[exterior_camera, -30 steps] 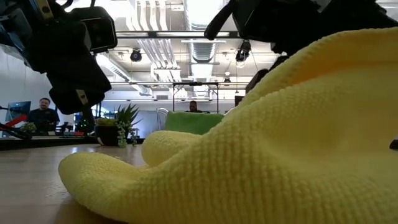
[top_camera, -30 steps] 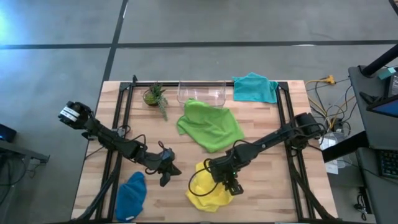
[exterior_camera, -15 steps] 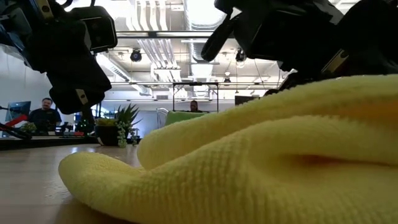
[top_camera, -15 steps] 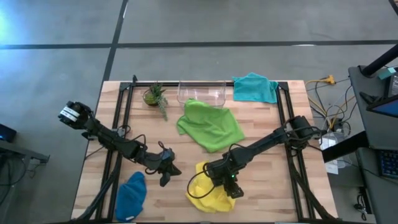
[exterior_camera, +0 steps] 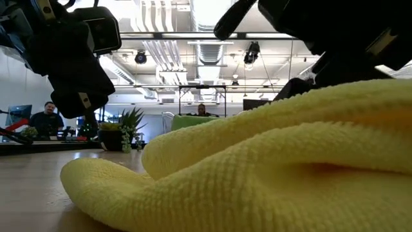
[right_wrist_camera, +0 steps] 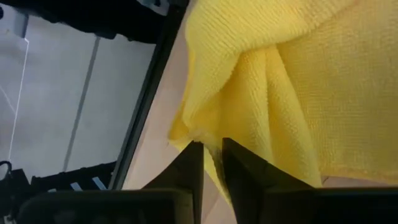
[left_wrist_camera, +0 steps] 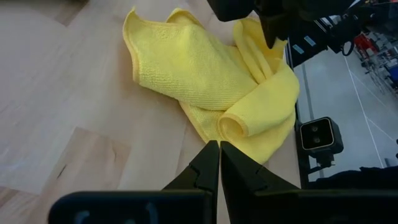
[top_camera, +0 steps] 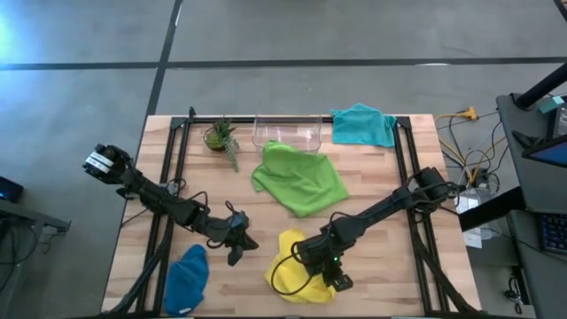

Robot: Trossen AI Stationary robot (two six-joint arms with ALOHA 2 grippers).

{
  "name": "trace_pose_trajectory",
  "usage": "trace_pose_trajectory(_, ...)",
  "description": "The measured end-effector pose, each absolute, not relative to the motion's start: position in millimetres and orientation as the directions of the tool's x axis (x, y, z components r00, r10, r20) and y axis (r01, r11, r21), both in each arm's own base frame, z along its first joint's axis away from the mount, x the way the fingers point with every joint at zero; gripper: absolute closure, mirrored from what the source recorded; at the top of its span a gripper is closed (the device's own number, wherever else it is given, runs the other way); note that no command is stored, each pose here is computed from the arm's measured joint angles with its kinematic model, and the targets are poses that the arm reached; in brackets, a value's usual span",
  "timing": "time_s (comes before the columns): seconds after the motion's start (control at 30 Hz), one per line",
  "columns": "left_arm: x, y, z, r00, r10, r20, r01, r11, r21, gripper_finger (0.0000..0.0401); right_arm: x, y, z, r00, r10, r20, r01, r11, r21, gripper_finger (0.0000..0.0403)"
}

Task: Fold microfiber towels
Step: Fold the yellow towel

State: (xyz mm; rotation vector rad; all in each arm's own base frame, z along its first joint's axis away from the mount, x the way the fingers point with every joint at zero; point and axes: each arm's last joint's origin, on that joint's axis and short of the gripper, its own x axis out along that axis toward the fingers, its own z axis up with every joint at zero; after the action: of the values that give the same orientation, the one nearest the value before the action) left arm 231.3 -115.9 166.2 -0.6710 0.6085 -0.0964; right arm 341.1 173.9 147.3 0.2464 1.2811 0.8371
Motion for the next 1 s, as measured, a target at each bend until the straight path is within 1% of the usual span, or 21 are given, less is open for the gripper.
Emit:
trace_pose_trajectory(0.13,231.3,-116.0,166.2,0.823,-0.274,-0.498,-0.106,0.786,-0.609,0.0401,340.3,173.8,148.7,0.045,0.666,-0.745,-0.379,0.701,0.604,0.0383)
trace_pose_trajectory(0.23,231.3,-116.0,166.2,0.823,-0.275,-0.497,-0.106,0.786,-0.610,0.0401,339.4,170.1,159.0,0.061,0.668,-0.742,-0.377,0.703,0.603,0.0393)
trace_pose_trajectory(0.4,231.7,-116.2,167.0,0.827,-0.277,-0.489,-0.101,0.783,-0.614,0.0401,338.9,155.8,188.0,0.167,0.640,-0.749,-0.334,0.752,0.568,0.0394)
trace_pose_trajectory(0.5,232.6,-116.6,168.6,0.832,-0.279,-0.480,-0.095,0.780,-0.618,0.0401,335.9,143.9,209.5,0.256,0.595,-0.762,-0.267,0.801,0.535,0.0394)
trace_pose_trajectory(0.6,234.2,-117.5,175.2,0.843,-0.285,-0.457,-0.076,0.777,-0.625,0.0401,329.9,131.4,235.5,0.383,0.504,-0.774,-0.178,0.863,0.474,0.0394)
trace_pose_trajectory(0.7,237.6,-119.2,191.1,0.876,-0.299,-0.379,0.010,0.796,-0.605,0.0401,322.2,119.6,262.4,0.534,0.372,-0.760,-0.096,0.919,0.383,0.0394)
trace_pose_trajectory(0.77,240.6,-120.4,205.3,0.904,-0.290,-0.315,0.075,0.831,-0.551,0.0401,316.8,111.7,276.6,0.616,0.268,-0.741,-0.026,0.947,0.321,0.0394)
trace_pose_trajectory(0.87,245.1,-120.2,225.4,0.942,-0.254,-0.221,0.132,0.883,-0.451,0.0401,312.6,99.7,287.2,0.677,0.162,-0.718,0.055,0.962,0.269,0.0394)
trace_pose_trajectory(1.0,250.6,-113.0,236.8,0.975,-0.127,-0.180,0.070,0.952,-0.297,0.0401,315.0,87.6,287.8,0.687,0.120,-0.716,0.101,0.961,0.257,0.0394)
